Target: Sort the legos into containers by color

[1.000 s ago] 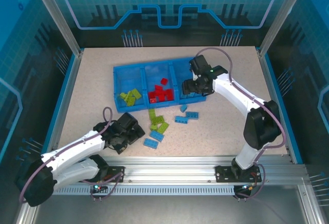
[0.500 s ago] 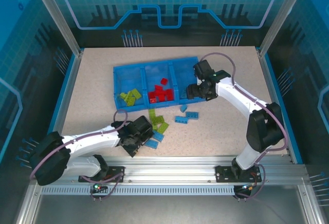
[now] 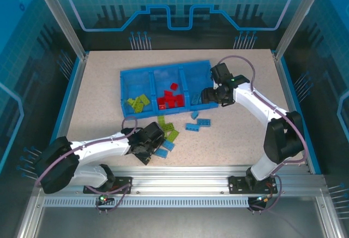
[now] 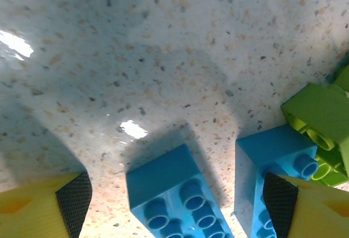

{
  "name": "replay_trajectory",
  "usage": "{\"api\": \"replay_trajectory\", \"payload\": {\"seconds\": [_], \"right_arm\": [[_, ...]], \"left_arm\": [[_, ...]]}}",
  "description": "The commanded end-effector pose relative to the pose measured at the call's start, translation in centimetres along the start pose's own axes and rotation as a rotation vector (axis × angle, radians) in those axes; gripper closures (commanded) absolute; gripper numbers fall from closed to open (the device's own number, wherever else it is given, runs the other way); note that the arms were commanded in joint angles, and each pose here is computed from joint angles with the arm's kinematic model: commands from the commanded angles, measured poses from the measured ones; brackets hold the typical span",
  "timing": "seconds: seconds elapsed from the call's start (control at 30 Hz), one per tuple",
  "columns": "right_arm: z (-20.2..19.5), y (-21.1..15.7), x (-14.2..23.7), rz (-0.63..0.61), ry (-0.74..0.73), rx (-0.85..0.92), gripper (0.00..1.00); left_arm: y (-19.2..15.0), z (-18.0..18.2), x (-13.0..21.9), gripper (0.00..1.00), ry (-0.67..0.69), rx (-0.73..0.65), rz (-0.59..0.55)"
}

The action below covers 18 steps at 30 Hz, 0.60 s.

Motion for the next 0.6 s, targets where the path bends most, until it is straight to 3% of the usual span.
{"api": "replay_trajectory", "payload": {"seconds": [0.0, 0.23, 0.57], "right_arm": [[-0.4, 0.0, 0.1, -0.003, 0.009, -0.028, 0.18], [-0.7, -0.3, -0.2, 0.002, 0.006, -0.035, 0.18], [-0.7, -0.6, -0.2, 0.003, 0.018, -0.038, 0.18]], "left_arm": [[-1.2, 0.0, -1.0, 0.14, 0.023, 0.009, 0.042], [-1.3, 0.9, -0.8, 0.17, 0.038, 0.028, 0.020], [-0.3, 1.5, 0.9, 0.07, 0.028, 0.035, -0.031]]}}
Point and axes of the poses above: each hand's point on the last joint's axis, 136 mm out from that joint toward the fingers, its own x axis back along the fingers, its own z axis along the line the jaws close on, y = z × x, the point moved 3 cm from there along x, back along the fingers, and after that the axes turned 3 degrees about x, right-handed, at the moved point
